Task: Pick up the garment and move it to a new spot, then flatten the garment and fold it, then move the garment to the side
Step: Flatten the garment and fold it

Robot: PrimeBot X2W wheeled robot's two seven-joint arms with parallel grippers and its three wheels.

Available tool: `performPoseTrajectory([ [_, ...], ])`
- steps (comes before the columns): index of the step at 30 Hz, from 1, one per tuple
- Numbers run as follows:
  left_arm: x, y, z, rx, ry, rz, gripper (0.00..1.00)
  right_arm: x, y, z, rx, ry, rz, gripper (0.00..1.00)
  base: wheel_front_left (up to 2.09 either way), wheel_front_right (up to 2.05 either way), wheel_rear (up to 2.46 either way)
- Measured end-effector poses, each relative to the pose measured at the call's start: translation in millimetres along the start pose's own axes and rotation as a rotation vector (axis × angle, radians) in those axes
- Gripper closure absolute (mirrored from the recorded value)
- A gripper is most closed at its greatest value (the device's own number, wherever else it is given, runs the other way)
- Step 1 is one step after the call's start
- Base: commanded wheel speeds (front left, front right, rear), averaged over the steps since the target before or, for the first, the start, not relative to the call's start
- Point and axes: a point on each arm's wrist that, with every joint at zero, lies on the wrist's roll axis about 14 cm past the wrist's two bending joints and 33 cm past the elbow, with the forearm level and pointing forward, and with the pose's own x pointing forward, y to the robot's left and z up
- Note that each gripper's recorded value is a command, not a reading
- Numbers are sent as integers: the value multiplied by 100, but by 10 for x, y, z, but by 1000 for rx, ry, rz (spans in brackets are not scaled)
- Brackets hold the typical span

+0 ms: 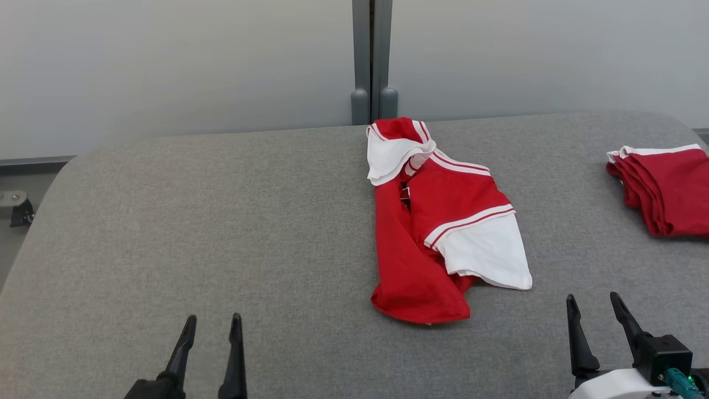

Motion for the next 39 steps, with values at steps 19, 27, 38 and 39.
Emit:
performPoseTrajectory([
  [19, 243, -2170, -757, 4, 317, -759, 0, -67, -375, 107, 12, -32, -131, 0, 0, 0, 0],
  [27, 395, -2277, -1188, 83, 438, -798, 0, -193, -666, -67, 25, 29, -235, 0, 0, 0, 0],
  [38, 517, -2245, -1506, 125, 510, -789, 0, -233, -800, -166, 26, 67, -284, 0, 0, 0, 0],
  [39, 525, -2235, -1518, 133, 511, -789, 0, -225, -799, -160, 28, 65, -283, 0, 0, 0, 0],
])
